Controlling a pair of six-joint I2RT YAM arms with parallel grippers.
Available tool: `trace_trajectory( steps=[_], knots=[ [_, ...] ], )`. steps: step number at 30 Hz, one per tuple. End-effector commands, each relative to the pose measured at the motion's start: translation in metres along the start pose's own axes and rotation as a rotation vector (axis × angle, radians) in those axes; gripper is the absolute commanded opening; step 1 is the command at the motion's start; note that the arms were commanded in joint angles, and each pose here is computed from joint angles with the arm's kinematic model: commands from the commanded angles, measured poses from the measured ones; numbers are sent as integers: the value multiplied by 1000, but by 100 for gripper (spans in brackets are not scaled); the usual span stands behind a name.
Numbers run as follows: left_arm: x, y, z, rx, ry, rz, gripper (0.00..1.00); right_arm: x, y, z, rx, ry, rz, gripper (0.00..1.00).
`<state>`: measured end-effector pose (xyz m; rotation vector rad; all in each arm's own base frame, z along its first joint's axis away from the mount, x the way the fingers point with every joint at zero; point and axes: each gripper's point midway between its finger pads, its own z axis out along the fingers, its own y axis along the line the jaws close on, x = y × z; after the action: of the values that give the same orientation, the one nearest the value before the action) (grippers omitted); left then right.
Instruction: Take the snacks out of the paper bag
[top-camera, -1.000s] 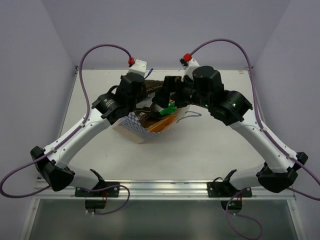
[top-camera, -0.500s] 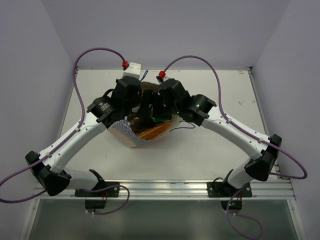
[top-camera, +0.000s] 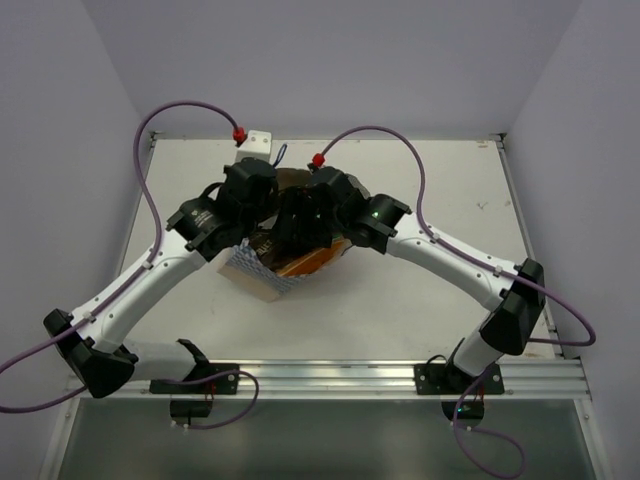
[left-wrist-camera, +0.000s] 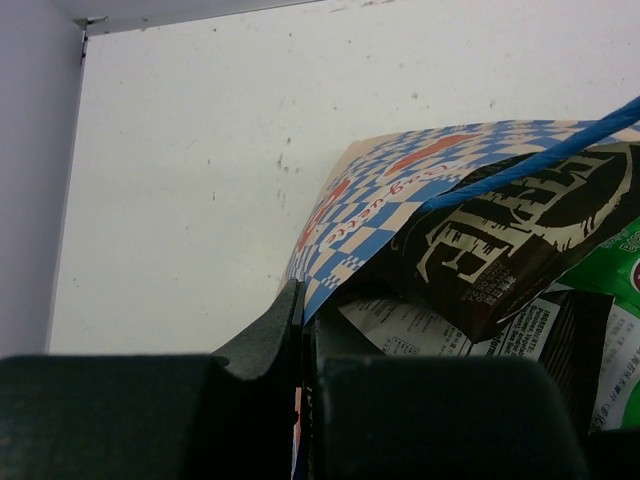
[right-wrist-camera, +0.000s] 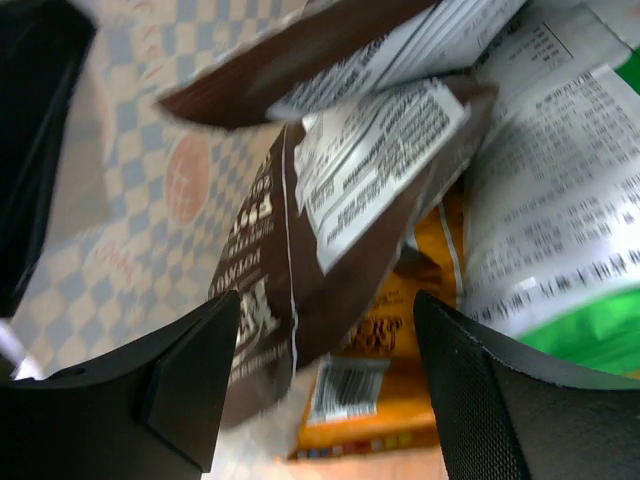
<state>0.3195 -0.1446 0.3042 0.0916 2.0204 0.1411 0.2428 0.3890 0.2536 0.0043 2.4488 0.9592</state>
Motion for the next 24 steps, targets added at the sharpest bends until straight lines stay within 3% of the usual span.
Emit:
trace_trajectory(
  steps=[1, 7, 10, 11, 14, 24],
  knots=[
    [-22, 13, -16, -13, -80, -111, 0, -22, 19, -1, -33, -77, 35, 73],
    [-27, 14, -24, 21, -103, -130, 0, -27, 17, 9, -5, -92, 55, 63],
    [-26, 18, -26, 8, -106, -124, 0, -30, 19, 9, -2, -98, 51, 39],
    [-24, 19, -25, 6, -103, -120, 0, -30, 19, 6, 1, -99, 49, 23],
    [-18, 22, -22, -19, -93, -109, 0, -38, 25, -11, -15, -126, 29, 3],
    [-4, 25, -10, -70, -72, -82, 0, -72, 60, -113, -156, -280, -45, 0]
  ],
)
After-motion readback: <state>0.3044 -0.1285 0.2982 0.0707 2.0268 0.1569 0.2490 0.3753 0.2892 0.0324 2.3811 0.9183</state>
